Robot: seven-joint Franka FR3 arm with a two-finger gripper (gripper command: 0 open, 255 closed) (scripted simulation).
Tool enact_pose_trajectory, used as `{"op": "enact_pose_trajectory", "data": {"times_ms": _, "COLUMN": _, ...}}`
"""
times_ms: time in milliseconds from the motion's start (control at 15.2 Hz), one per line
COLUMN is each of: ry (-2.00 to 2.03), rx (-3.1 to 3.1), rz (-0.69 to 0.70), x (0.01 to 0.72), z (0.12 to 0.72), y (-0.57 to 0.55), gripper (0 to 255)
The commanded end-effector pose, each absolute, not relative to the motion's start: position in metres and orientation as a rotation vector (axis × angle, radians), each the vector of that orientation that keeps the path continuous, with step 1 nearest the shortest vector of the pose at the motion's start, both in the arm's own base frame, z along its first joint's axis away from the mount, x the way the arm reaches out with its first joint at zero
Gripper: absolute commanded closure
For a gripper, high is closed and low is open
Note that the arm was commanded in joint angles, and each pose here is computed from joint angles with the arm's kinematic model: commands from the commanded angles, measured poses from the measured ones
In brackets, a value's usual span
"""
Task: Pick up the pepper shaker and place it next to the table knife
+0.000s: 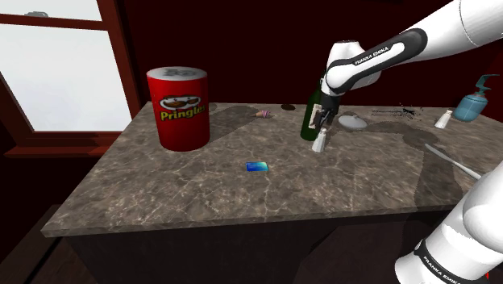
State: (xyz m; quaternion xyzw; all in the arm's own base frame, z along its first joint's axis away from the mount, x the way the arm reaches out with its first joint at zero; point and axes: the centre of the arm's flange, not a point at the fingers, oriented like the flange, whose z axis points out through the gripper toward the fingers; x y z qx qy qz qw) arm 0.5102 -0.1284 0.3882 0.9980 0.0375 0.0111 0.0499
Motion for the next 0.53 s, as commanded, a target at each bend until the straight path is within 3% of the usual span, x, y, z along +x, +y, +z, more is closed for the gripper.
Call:
{"op": "enact_pose_trajectory", "data": {"times_ms": 0, "ry": 0.115, "rx": 3.039, "rz": 0.033, "x": 0.513, "z": 0.378, "y": -0.130, "gripper": 0}}
{"op": "enact_pose_trajectory", "data": {"times_ms": 462, "ry": 0.115, "rx": 3.039, "rz": 0.033, "x": 0.514, "z": 0.349, "y": -0.133, "gripper": 0}}
